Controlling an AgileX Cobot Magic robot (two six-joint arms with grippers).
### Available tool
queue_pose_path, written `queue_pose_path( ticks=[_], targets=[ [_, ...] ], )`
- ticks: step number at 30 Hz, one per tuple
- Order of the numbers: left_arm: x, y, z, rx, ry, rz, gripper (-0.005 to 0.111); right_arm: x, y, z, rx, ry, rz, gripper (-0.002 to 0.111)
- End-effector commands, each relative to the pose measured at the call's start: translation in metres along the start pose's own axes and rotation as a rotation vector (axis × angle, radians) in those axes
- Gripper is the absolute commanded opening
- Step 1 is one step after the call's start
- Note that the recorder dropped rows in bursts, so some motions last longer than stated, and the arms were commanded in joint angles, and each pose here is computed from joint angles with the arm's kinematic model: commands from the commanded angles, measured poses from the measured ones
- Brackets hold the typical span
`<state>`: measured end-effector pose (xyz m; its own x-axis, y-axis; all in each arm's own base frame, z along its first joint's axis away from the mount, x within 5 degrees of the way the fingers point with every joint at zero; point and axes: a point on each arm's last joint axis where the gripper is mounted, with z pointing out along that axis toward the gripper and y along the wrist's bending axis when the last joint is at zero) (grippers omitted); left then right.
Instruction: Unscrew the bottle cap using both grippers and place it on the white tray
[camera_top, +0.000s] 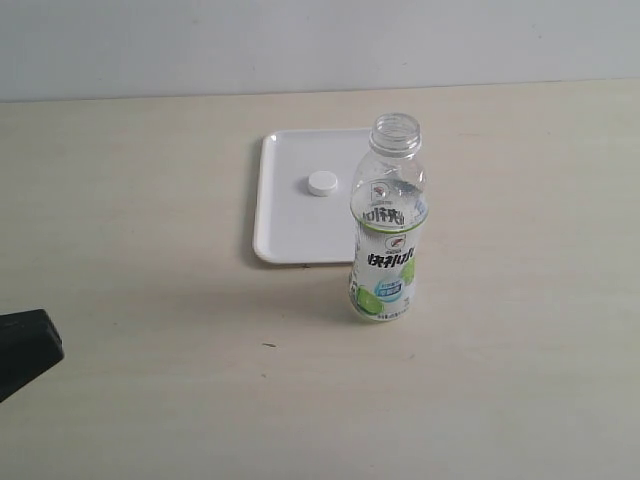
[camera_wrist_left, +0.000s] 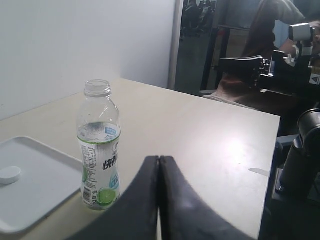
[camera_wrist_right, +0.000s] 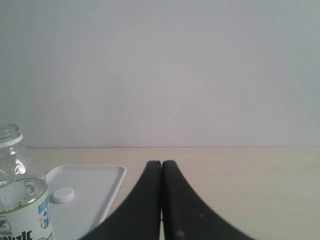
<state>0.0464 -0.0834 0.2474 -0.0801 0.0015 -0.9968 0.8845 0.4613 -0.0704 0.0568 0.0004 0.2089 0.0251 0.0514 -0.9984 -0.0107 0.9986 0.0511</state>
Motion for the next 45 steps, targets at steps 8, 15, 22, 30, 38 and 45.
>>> queue_pose_path(
  ticks=[8, 15, 22, 30, 38, 45],
  targets=[
    [0.0, 0.001, -0.001, -0.01, -0.008, -0.003, 0.0, 0.002, -0.001, 0.0, 0.007, 0.011, -0.003, 0.0],
    [0.0, 0.001, -0.001, -0.01, -0.008, -0.003, 0.0, 0.002, -0.001, 0.0, 0.007, 0.011, -0.003, 0.0],
    [0.005, 0.007, -0.029, -0.281, -0.134, 0.194, 0.0, 0.002, -0.001, 0.0, 0.007, 0.011, -0.003, 0.0],
    [0.032, 0.033, -0.049, -0.723, -0.141, 0.149, 0.0, 0.002, -0.001, 0.0, 0.007, 0.011, -0.003, 0.0],
    [0.032, 0.034, -0.049, -0.739, -0.11, 0.227, 0.0, 0.002, -0.001, 0.0, 0.007, 0.011, -0.003, 0.0],
    [0.031, 0.028, -0.045, -0.661, -0.14, 0.185, 0.0, 0.002, -0.001, 0.0, 0.007, 0.011, -0.003, 0.0]
  ],
)
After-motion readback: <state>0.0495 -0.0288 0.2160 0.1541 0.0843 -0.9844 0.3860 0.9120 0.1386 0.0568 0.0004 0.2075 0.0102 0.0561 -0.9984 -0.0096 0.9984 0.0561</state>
